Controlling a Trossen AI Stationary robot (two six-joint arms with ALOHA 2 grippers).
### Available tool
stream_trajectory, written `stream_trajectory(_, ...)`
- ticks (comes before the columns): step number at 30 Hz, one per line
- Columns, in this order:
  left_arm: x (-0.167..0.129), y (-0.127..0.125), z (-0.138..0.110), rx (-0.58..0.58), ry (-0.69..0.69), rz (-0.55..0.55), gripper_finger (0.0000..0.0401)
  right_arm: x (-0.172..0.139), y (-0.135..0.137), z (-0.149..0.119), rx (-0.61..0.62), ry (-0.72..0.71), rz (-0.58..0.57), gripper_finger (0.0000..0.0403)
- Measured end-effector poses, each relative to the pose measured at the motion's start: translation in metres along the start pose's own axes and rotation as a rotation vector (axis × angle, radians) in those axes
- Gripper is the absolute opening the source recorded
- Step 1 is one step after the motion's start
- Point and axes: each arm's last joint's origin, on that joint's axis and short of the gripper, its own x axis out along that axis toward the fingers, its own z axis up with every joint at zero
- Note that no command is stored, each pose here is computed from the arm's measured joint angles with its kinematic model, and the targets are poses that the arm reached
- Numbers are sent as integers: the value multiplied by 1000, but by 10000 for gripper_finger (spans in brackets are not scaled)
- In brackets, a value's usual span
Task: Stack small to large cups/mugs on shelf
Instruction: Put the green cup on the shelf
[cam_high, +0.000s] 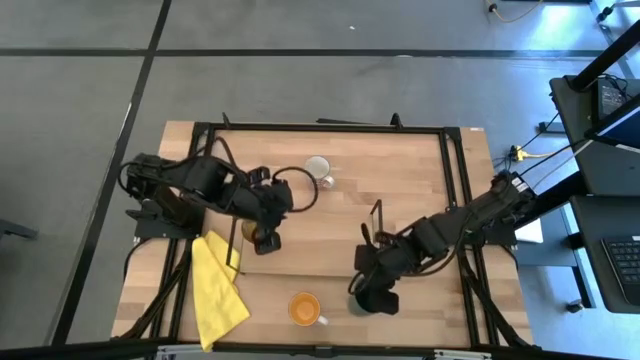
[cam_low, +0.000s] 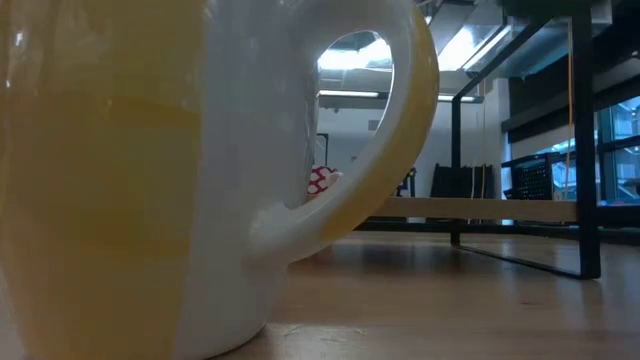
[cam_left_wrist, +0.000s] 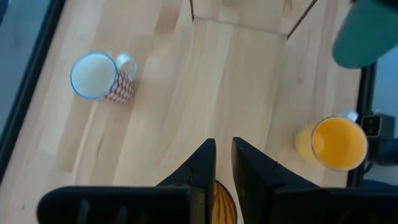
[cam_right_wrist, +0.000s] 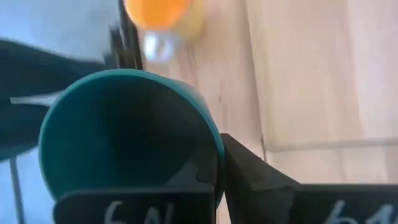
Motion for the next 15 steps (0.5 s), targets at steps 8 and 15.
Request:
stream_trajectory(8, 8, -17, -12, 25, 37, 8, 47, -12, -42, 34, 34, -109, -130, 7)
stream_trajectory(15, 6, -22, -16, 12, 28, 9, 47, 2, -94, 45, 110, -30, -233, 9)
